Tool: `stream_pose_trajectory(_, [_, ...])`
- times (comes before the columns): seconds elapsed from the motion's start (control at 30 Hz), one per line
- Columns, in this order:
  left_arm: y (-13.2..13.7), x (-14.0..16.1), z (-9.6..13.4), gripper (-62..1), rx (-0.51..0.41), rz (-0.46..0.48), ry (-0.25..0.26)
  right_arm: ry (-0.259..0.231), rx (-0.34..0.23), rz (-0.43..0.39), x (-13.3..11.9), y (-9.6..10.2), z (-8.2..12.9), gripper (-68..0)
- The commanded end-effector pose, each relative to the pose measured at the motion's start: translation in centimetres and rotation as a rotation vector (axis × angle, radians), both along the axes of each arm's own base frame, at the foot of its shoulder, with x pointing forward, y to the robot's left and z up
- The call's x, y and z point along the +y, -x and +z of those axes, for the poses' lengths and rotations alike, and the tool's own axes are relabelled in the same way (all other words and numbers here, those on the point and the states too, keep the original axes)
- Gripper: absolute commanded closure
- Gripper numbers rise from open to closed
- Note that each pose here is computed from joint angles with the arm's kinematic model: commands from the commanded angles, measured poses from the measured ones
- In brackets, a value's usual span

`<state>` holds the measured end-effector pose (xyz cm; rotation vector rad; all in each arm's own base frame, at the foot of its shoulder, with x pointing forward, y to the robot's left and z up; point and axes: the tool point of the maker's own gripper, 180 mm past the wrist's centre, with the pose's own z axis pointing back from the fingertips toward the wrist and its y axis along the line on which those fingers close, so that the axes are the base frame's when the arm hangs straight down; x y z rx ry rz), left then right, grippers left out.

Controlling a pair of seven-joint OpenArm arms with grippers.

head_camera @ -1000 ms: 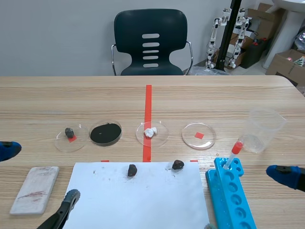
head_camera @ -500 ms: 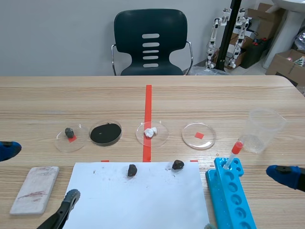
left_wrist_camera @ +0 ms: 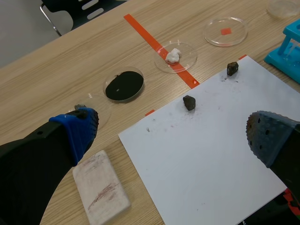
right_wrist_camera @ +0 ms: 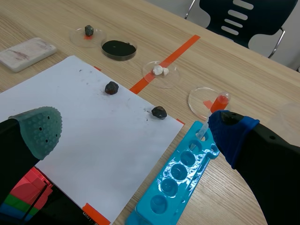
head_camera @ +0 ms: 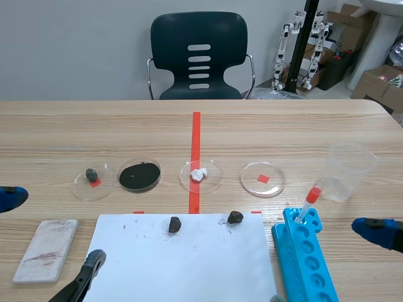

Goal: Return to the home posture

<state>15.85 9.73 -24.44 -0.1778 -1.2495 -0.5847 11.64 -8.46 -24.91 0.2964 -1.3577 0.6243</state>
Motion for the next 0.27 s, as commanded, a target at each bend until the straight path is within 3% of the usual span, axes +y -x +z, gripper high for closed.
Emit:
stream_pose_trajectory(0.0, [-0.43,-0.47,1.34,-62.3,-0.043,-0.005,0.027,-0.013,-0.028,-0.003,0.04,-0.34,0.77,-67.9])
stream_pose_trajectory(0.23, [-0.68,-0.46,1.52,-62.3,-0.054,-0.005,0.027,-0.013,-0.028,-0.003,0.04,-0.34,0.77,-67.9])
